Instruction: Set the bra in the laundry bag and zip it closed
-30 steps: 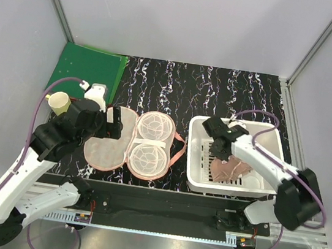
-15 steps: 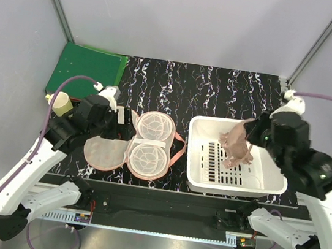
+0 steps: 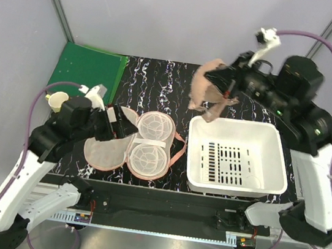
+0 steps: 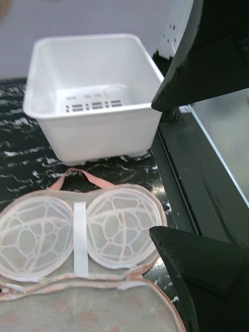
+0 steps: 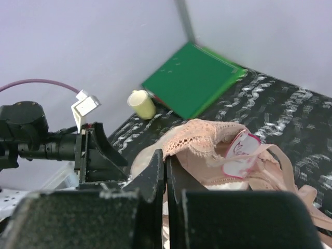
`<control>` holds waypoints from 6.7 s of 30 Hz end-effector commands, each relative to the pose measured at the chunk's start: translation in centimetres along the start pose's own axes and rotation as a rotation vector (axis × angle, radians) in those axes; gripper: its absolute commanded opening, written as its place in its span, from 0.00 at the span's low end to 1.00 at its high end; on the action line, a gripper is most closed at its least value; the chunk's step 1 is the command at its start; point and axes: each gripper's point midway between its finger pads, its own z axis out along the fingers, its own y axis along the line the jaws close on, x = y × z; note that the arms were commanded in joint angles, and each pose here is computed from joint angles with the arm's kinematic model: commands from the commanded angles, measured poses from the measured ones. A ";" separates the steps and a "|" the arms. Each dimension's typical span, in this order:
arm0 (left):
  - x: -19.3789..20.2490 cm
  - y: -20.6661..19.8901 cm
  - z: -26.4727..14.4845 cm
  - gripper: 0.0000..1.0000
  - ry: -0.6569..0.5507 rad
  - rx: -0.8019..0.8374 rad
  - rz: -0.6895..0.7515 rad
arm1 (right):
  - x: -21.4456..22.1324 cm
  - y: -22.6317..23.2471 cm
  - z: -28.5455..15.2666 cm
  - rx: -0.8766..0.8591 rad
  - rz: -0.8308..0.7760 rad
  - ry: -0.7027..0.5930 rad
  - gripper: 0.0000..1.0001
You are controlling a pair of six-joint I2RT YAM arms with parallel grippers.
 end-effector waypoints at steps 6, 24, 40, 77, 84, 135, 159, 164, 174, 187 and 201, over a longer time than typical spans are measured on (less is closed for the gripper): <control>0.4 0.3 -4.3 0.99 -0.098 0.010 -0.151 | 3.0 -0.5 10.7 -0.150 0.140 0.010 0.00; 3.0 6.0 -4.9 0.99 -0.084 -0.232 -0.183 | 27.8 7.1 12.8 -0.541 0.551 0.740 0.02; 3.8 10.1 5.1 0.99 0.178 -0.349 -0.243 | 29.9 -2.2 12.2 -0.130 0.432 0.833 0.91; -2.4 13.2 15.0 0.00 0.261 -0.033 -0.363 | 40.6 -7.7 16.1 0.109 0.541 1.001 0.63; -3.0 11.2 15.7 0.00 0.169 0.114 -0.533 | 39.6 -8.1 17.3 0.141 0.556 0.943 0.77; -0.6 13.4 13.1 0.74 0.229 -0.279 -0.243 | 35.2 -9.5 14.8 0.197 0.449 0.850 0.77; 7.8 14.4 13.1 0.00 0.379 -0.187 -0.389 | 29.7 -6.0 10.2 0.080 0.393 0.783 0.77; 9.4 13.5 13.3 0.00 0.354 -0.123 -0.554 | 29.4 -5.8 10.1 0.071 0.392 0.778 0.77; 10.6 12.7 14.2 0.20 0.408 -0.124 -0.522 | 30.0 -5.8 9.7 0.070 0.396 0.793 0.77; 7.4 20.2 4.6 0.82 0.124 -0.636 -0.483 | 27.9 -5.0 9.0 0.055 0.389 0.754 0.78; 5.0 30.5 0.5 0.77 -0.121 -1.060 -0.801 | 27.8 -4.5 7.4 0.045 0.389 0.767 0.78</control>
